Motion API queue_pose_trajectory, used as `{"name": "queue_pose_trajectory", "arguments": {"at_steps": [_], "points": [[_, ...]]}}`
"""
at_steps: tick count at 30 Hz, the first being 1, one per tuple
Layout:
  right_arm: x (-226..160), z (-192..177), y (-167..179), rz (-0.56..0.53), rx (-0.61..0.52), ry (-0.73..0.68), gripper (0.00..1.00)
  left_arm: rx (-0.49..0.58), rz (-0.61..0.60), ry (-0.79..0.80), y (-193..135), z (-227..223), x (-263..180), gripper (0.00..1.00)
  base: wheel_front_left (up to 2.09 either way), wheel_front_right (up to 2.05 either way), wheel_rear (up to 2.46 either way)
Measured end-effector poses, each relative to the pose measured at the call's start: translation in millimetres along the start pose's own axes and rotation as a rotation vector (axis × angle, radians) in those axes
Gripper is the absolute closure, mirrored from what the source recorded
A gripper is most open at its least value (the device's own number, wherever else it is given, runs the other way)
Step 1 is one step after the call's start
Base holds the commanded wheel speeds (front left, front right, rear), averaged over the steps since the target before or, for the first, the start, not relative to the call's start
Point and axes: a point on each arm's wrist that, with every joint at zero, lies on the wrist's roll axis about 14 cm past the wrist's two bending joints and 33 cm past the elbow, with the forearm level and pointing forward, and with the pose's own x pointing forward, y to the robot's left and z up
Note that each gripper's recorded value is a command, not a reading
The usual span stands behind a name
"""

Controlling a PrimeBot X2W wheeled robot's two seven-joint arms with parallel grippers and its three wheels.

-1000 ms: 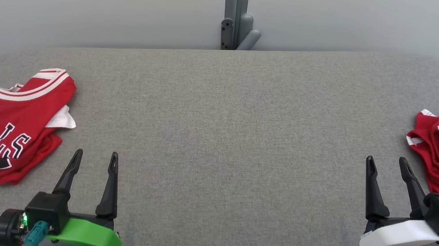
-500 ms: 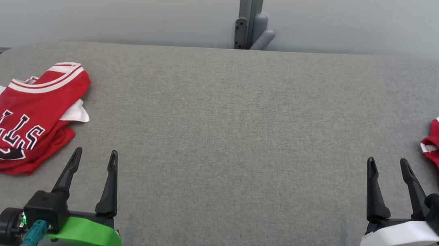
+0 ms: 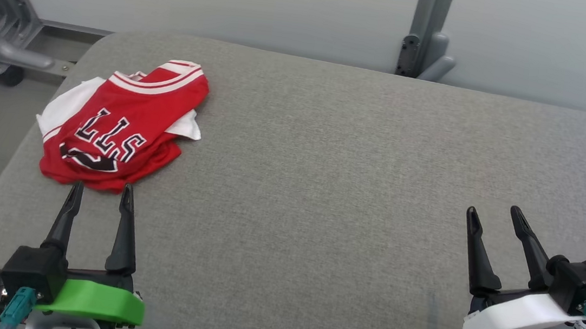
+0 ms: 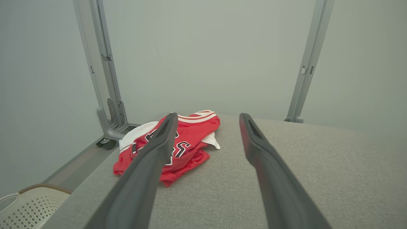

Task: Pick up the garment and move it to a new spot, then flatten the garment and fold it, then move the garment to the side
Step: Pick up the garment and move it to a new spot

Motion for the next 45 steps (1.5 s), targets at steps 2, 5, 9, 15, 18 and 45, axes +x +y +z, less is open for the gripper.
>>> {"name": "queue_pose_trajectory", "arguments": {"at_steps": [2, 5, 9, 15, 18, 45], "points": [[7.3, -1.7, 13.4, 0.042, 0.01, 0.001, 0.0, 0.003, 0.046, -0.014, 13.8, 5.0, -6.3, 0.0, 0.0, 0.0, 0.0], [16.3, -5.3, 33.0, 0.101, 0.027, 0.007, 0.0, 0.009, 0.104, -0.031, 30.8, 11.5, -16.4, 0.0, 0.0, 0.0, 0.0], [27.5, -9.4, 56.1, 0.171, 0.041, 0.014, 0.0, 0.017, 0.171, -0.04, 51.0, 16.6, -32.9, 0.0, 0.0, 0.0, 0.0], [33.5, -13.1, 68.3, 0.208, 0.049, 0.022, 0.0, 0.022, 0.2, -0.05, 58.7, 20.6, -40.5, 0.0, 0.0, 0.0, 0.0], [35.0, -15.1, 70.1, 0.214, 0.052, 0.026, 0.0, 0.024, 0.205, -0.049, 59.8, 20.7, -41.7, 0.0, 0.0, 0.0, 0.0], [71.0, -27.2, 19.2, 0.151, 0.02, 0.027, 0.0, 0.024, 0.171, -0.155, 52.7, 32.8, 76.5, 0.0, 0.0, 0.0, 0.0]]}}
